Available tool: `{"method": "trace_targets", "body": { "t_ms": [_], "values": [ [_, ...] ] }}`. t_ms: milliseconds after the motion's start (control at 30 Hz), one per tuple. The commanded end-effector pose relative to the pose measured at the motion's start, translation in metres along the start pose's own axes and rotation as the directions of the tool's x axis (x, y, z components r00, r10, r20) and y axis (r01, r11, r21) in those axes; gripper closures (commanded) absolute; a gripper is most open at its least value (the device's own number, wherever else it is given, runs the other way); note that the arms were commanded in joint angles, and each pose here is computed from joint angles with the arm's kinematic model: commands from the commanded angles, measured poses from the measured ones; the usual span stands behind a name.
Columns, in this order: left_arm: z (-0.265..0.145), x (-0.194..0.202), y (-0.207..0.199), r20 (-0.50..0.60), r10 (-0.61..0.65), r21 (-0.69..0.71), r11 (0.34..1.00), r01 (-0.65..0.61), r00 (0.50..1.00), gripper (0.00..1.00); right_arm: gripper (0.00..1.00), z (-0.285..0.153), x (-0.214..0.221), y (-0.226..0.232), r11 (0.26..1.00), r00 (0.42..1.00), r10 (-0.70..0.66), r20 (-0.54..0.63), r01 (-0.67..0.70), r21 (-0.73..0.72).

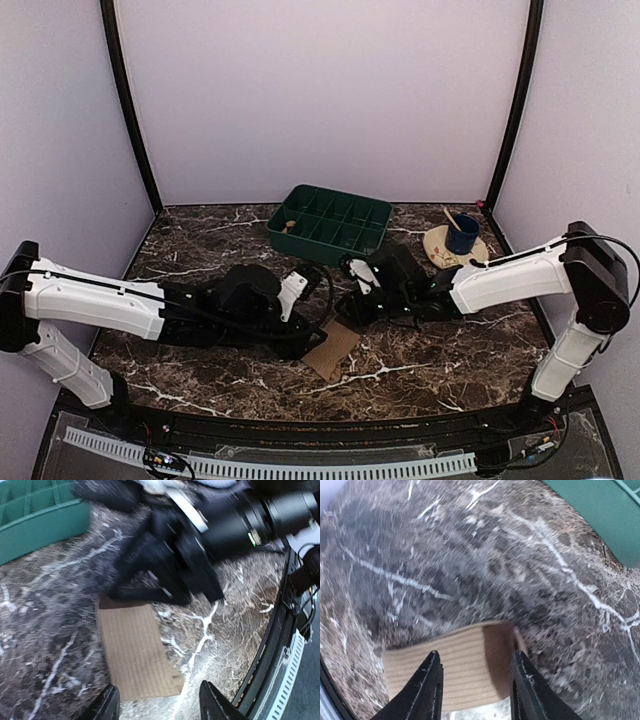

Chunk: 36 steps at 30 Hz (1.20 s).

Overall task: Roll the socks
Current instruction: Roll the sock at the center of the board.

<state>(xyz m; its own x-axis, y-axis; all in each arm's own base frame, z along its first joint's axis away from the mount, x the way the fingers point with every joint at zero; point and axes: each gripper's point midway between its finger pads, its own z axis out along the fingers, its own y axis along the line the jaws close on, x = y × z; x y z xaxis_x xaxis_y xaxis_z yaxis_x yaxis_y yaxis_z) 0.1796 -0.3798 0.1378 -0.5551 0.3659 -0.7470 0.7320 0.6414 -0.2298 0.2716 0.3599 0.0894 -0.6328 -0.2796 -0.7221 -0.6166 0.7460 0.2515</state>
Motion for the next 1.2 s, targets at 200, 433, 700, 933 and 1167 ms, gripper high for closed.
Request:
{"method": "trace_targets", "body": {
  "t_ms": [200, 433, 700, 933, 1167],
  "values": [
    [-0.053, 0.015, 0.068, 0.159, -0.158, -0.234, 0.953, 0.193, 0.975, 0.40, 0.53, -0.028, 0.038, 0.071, 0.937, 0.940, -0.332, -0.083, 0.338, 0.089],
    [-0.063, 0.034, 0.092, 0.174, -0.298, -0.198, 0.923, 0.329, 0.939, 0.40, 0.36, -0.024, 0.077, 0.112, 0.834, 0.825, -0.517, -0.228, 0.545, 0.080],
    [-0.070, 0.040, 0.100, 0.191, -0.318, -0.176, 0.920, 0.351, 0.929, 0.40, 0.36, -0.013, 0.095, 0.108, 0.763, 0.747, -0.571, -0.340, 0.636, 0.116],
    [-0.073, 0.042, 0.105, 0.201, -0.319, -0.176, 0.918, 0.355, 0.926, 0.40, 0.38, -0.009, 0.109, 0.106, 0.740, 0.700, -0.592, -0.399, 0.668, 0.074],
    [-0.070, 0.045, 0.108, 0.195, -0.327, -0.173, 0.917, 0.360, 0.925, 0.40, 0.39, -0.002, 0.117, 0.100, 0.706, 0.652, -0.616, -0.442, 0.706, 0.058]
  ]
}}
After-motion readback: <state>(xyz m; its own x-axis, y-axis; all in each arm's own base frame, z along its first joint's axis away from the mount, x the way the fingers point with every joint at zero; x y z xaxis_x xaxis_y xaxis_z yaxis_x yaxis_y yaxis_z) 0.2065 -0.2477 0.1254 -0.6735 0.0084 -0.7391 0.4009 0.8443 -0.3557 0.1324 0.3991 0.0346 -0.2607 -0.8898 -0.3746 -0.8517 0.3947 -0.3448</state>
